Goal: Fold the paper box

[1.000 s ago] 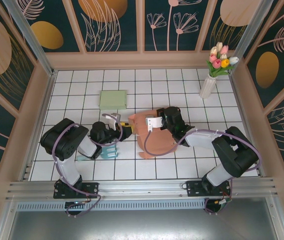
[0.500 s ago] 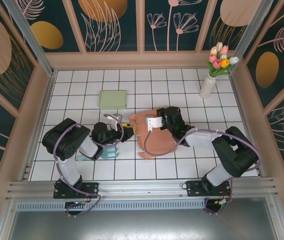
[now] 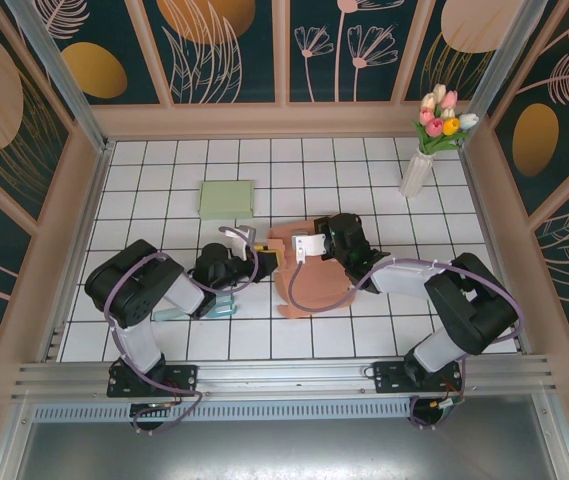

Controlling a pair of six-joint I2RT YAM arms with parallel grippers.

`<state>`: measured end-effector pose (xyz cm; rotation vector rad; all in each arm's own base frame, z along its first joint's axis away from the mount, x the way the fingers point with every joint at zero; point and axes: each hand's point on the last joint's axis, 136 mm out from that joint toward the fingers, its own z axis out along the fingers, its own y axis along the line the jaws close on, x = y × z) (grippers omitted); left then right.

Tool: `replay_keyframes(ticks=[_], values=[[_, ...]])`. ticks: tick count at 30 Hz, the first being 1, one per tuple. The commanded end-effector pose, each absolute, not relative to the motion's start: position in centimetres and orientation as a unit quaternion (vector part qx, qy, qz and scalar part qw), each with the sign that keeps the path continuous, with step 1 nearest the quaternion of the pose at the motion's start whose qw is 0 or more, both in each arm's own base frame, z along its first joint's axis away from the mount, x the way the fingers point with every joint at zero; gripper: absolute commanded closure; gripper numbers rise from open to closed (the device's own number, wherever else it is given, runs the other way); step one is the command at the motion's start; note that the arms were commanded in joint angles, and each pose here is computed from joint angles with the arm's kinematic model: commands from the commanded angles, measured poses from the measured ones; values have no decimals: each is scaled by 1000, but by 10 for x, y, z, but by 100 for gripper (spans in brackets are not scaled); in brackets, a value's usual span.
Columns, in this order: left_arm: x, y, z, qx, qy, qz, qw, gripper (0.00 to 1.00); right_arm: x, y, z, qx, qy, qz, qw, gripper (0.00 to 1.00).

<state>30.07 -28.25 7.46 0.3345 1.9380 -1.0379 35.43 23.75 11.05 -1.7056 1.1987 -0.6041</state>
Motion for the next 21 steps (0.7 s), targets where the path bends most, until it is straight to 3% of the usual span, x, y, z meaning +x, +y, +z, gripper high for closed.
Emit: replay_keyframes(ticks=[1, 13, 21], values=[[307, -284, 78, 134, 786, -386, 464, 54, 346, 240, 98, -706, 498, -227, 450, 100], [318, -275, 73, 101, 795, -351, 484, 54, 323, 250, 111, -685, 474, -252, 493, 100], [320, -270, 70, 85, 798, -333, 495, 55, 315, 246, 100, -675, 490, -268, 483, 100]])
